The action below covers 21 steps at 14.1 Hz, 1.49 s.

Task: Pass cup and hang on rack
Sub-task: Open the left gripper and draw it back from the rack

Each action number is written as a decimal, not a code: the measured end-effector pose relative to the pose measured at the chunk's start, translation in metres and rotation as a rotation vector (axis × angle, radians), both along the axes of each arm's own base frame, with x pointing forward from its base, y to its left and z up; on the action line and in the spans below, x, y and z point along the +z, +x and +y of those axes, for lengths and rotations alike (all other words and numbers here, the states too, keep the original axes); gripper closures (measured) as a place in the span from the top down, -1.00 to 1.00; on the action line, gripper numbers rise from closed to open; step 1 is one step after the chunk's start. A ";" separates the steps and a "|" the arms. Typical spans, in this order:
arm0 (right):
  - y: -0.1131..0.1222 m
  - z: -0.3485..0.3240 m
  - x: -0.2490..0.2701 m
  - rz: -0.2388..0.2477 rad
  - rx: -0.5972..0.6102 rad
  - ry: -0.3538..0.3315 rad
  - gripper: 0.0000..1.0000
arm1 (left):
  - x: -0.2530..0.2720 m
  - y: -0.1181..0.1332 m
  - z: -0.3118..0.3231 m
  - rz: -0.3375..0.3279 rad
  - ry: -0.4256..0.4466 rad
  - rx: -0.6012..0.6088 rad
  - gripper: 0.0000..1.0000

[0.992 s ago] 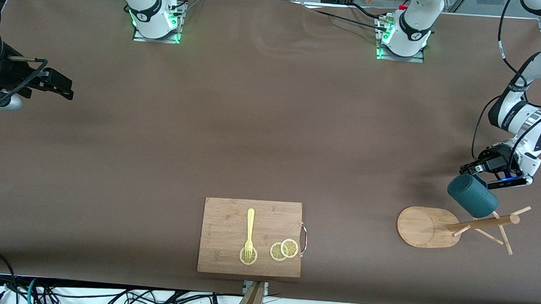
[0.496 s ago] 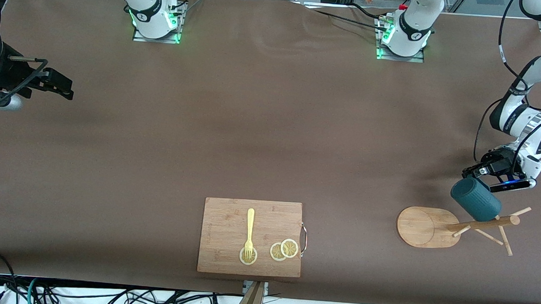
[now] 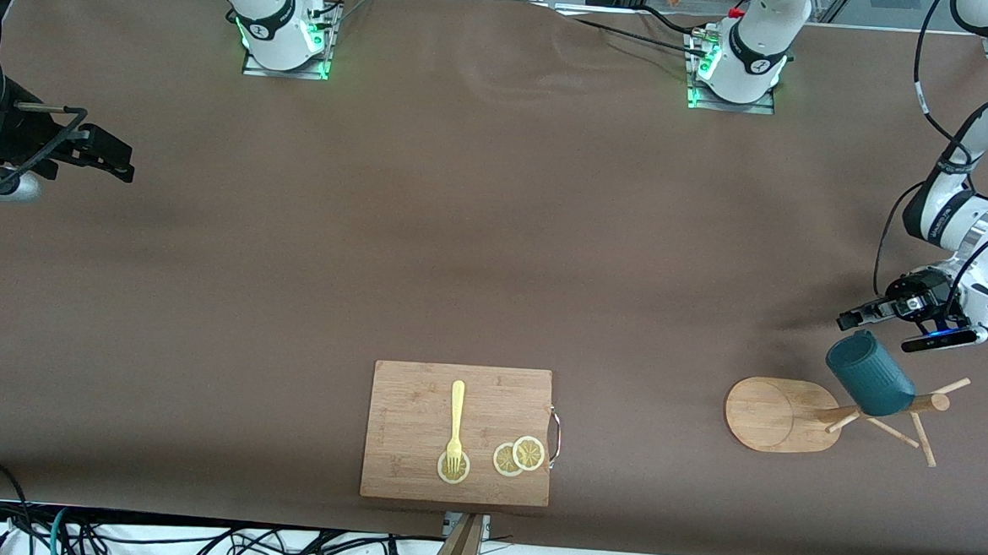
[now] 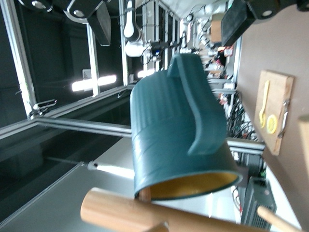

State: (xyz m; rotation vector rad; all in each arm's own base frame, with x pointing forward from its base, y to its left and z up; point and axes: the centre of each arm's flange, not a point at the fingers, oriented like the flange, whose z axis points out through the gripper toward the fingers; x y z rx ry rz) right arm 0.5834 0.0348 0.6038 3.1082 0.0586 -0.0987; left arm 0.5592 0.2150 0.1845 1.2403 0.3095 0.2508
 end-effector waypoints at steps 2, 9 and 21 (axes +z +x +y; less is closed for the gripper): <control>0.000 0.000 0.000 0.000 0.000 0.000 1.00 | 0.001 -0.009 0.005 -0.001 0.028 -0.069 1.00; 0.000 0.000 0.000 0.000 0.000 0.000 1.00 | 0.063 -0.023 0.016 -0.009 0.268 -0.374 1.00; 0.000 0.000 0.000 0.000 0.000 0.000 1.00 | 0.306 0.032 -0.071 0.076 1.239 -0.752 1.00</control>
